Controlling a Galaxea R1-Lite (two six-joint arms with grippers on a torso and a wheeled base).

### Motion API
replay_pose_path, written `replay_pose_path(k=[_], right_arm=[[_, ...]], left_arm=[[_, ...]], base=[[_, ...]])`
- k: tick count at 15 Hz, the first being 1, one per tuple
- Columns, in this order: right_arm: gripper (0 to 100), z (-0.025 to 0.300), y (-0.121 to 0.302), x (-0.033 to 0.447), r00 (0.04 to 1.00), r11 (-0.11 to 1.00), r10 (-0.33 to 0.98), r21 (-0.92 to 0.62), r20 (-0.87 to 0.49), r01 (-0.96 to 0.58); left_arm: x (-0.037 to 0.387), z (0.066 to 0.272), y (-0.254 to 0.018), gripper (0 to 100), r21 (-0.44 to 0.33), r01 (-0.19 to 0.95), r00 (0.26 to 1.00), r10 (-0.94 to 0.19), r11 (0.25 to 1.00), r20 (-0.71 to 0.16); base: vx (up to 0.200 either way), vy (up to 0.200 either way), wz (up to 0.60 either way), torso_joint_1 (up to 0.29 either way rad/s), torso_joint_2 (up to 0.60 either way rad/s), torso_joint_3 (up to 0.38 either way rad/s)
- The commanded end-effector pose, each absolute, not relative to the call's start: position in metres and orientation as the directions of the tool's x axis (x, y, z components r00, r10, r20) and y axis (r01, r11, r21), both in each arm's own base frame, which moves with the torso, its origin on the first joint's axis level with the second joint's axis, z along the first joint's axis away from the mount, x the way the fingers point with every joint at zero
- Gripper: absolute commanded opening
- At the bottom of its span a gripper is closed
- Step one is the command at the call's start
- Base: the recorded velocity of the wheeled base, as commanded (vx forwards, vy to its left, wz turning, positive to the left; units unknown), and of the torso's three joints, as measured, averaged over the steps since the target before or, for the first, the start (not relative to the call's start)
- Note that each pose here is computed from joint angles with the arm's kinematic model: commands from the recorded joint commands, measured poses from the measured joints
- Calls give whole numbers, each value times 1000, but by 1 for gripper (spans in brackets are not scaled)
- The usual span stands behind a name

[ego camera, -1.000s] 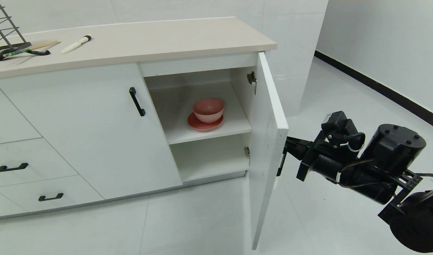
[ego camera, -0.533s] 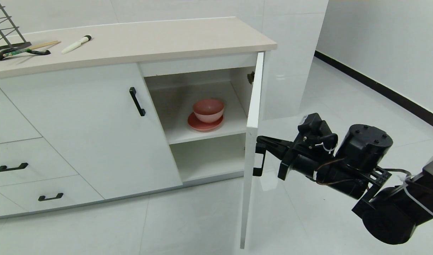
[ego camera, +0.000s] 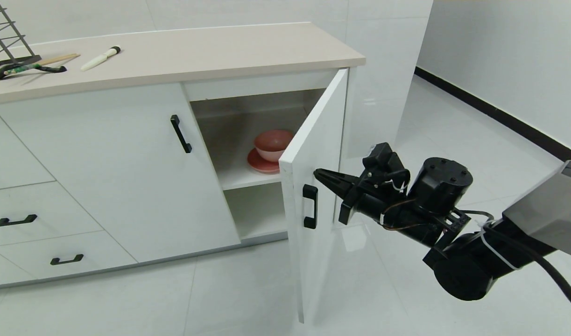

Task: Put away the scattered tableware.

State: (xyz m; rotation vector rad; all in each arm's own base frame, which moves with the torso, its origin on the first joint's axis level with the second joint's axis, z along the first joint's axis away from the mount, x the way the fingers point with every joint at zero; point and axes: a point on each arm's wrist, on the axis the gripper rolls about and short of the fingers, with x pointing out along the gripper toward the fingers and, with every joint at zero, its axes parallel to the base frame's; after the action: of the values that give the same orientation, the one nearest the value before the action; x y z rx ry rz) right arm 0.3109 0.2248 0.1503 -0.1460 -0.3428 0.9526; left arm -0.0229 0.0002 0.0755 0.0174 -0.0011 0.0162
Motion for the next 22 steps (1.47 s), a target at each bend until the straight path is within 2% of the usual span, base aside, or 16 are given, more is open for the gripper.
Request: replay_pose_path(k=[1, 11, 18, 22], right_arm=[[0, 143, 232, 321, 530, 573, 819, -271, 221, -773], [0, 144, 271, 329, 461, 536, 839, -296, 290, -790], [0, 131, 310, 351, 411, 525, 838, -323, 361, -788], [0, 126, 316, 353, 405, 520, 840, -323, 361, -791]], left_arm=[[-23, 75, 0, 100, 18, -17, 1000, 17, 1000, 0], [-23, 75, 0, 100, 17, -17, 1000, 17, 1000, 0], [-23, 75, 0, 100, 18, -18, 1000, 18, 1000, 0], [-23, 75, 0, 100, 18, -18, 1000, 18, 1000, 0]], base=[[0, 0, 0, 0, 0, 0], [0, 0, 0, 0, 0, 0], [0, 0, 0, 0, 0, 0], [0, 0, 0, 0, 0, 0]])
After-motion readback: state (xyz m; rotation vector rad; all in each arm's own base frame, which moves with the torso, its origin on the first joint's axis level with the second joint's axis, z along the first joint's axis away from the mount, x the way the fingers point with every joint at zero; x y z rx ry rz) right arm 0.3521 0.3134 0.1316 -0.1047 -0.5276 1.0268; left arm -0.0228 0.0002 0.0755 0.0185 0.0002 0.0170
